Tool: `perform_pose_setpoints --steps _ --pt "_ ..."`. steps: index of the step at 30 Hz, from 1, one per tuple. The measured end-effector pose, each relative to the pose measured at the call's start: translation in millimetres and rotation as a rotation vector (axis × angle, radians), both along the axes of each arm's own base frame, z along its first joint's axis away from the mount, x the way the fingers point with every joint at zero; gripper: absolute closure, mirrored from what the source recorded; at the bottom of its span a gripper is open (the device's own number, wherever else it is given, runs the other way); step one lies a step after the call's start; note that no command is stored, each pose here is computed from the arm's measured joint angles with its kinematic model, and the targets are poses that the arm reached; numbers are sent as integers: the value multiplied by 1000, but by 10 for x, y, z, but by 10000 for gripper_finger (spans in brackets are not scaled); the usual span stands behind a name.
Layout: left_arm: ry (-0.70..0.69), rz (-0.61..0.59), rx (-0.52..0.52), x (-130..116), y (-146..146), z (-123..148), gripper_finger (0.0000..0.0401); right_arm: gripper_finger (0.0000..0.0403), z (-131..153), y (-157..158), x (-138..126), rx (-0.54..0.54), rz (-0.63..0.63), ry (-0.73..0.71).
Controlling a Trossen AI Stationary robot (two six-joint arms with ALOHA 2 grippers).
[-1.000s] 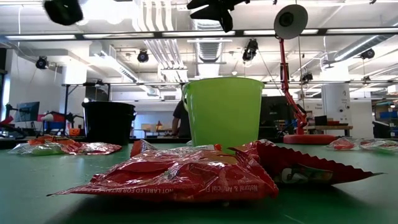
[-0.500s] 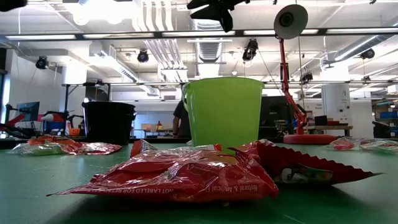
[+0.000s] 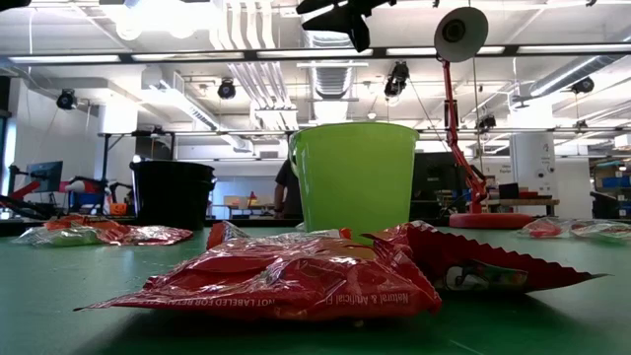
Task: Sort candy
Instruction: Put the green gummy into the purple bucket, then put the orange chocolate into the green bucket
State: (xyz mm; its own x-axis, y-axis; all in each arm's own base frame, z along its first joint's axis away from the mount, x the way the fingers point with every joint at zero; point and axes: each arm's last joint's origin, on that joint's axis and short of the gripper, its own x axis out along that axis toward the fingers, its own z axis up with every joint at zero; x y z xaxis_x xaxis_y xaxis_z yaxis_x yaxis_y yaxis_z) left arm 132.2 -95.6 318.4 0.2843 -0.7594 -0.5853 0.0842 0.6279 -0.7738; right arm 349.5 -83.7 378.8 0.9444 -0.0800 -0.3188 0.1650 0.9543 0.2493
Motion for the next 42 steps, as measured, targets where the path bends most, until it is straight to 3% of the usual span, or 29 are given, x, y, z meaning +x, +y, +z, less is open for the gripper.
perform_pose_setpoints --steps 9,12,15,22,26,36,42 --pt "-10 -9 7 -4 3 -2 273 266 0 1 0 -1 1 0" --pt "-39 24 53 -4 21 -10 269 266 0 -5 -1 -2 -1 1" --pt "-72 95 180 -20 76 -13 269 266 0 -7 -2 -2 -1 1" --pt "-110 378 643 -141 318 58 269 266 -1 -7 -2 -8 -1 2" --pt "-102 591 785 -186 441 69 269 266 -14 -29 -13 -60 -46 26" --pt "92 836 858 6 619 -275 279 266 -163 -251 -155 -49 -161 208" --pt "186 998 762 214 760 -445 283 266 -177 -356 -200 -59 -188 229"
